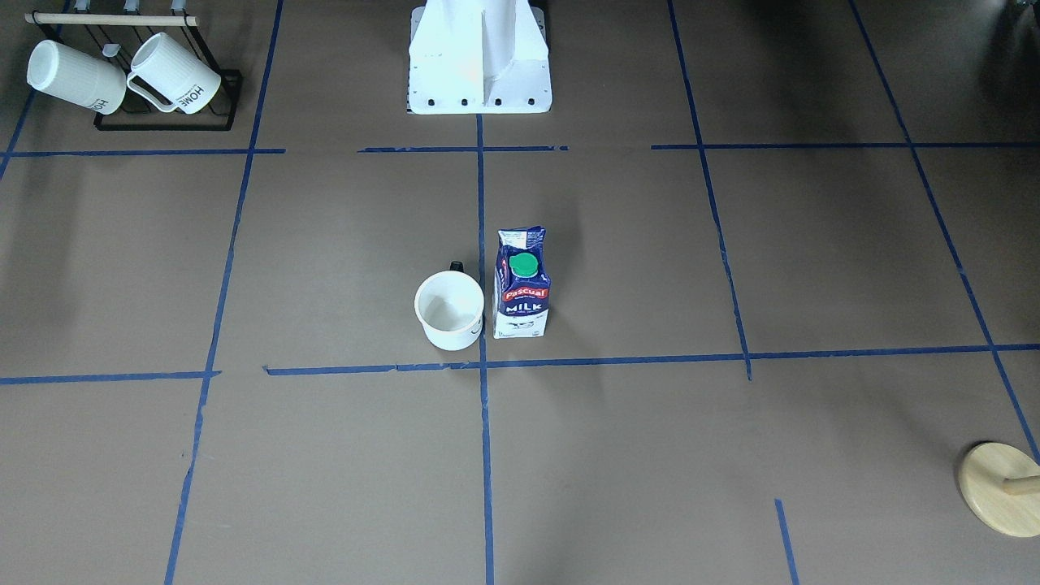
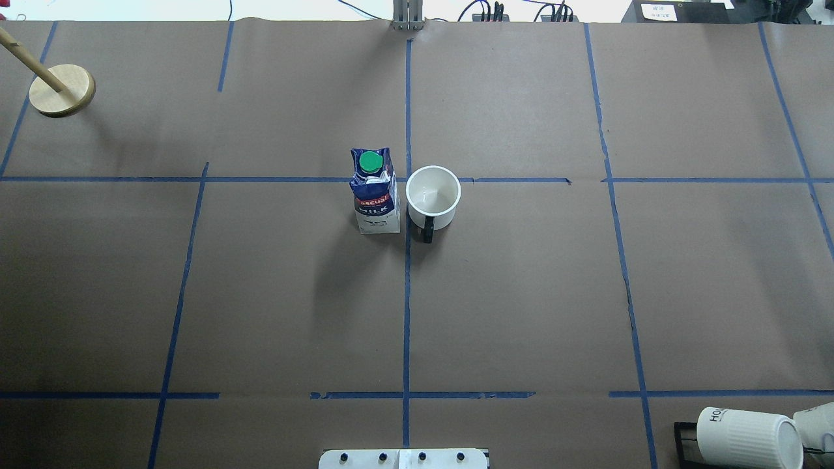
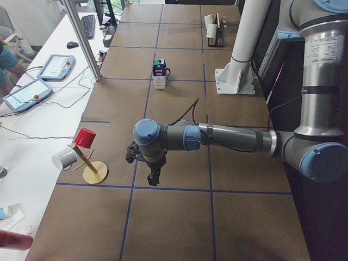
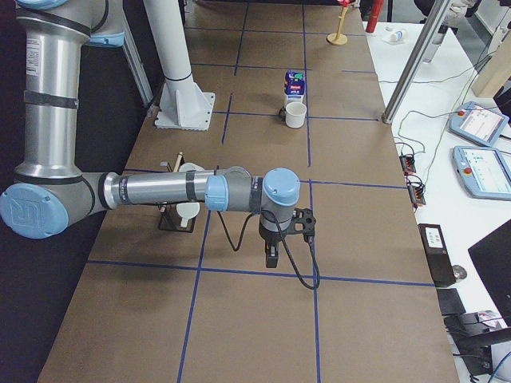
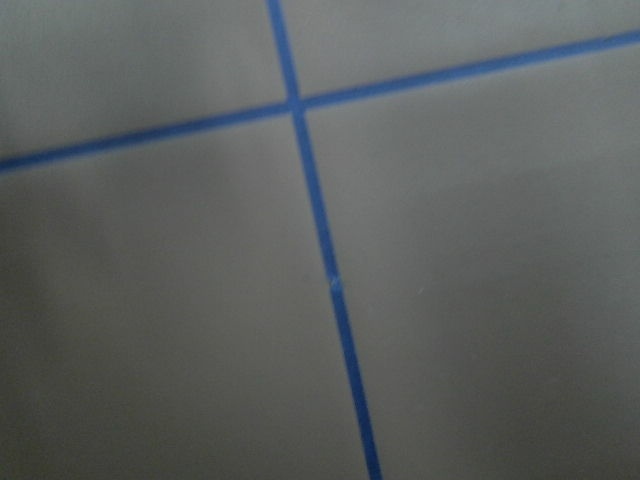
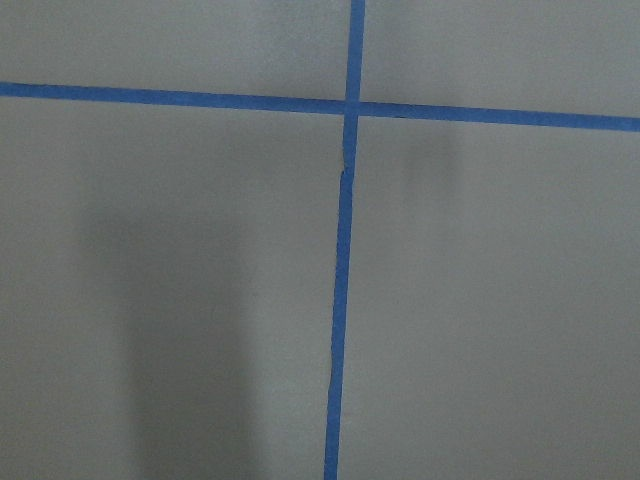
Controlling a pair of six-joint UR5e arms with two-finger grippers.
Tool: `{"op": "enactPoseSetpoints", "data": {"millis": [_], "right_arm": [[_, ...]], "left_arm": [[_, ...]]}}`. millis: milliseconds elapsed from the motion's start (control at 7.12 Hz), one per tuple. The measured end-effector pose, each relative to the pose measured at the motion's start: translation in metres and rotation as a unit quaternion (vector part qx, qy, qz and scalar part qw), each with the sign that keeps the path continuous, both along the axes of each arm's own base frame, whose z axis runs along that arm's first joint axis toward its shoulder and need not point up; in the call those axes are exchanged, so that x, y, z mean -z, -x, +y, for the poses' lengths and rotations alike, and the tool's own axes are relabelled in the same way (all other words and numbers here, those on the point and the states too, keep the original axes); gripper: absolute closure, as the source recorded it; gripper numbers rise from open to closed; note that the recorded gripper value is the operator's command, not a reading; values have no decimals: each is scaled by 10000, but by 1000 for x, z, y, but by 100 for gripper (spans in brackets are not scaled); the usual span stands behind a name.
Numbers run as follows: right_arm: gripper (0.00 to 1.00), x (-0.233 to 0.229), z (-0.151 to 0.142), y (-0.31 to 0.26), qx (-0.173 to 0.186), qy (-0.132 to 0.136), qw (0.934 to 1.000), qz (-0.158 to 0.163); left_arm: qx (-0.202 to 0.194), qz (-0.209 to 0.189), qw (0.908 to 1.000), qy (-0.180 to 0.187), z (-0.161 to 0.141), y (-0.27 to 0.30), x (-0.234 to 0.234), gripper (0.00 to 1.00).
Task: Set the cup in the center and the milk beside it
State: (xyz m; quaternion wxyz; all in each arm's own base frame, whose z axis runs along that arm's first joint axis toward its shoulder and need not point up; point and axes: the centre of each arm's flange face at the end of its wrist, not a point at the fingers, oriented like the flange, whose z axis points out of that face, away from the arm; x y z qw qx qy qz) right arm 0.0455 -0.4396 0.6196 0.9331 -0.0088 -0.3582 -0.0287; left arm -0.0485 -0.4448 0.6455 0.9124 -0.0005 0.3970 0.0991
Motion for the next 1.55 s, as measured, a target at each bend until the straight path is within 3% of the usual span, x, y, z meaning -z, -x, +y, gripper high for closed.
{"op": "enactPoseSetpoints", "data": {"millis": [702, 1545], "right_arm": [[0, 1, -2, 1, 13, -19, 10000, -1], [0, 2, -2, 1, 11, -20, 10000, -35]], "left_arm": [[-10, -362, 9993, 35, 4, 8, -10, 0], [-17, -330, 9995, 10, 6, 7, -8, 0]]}}
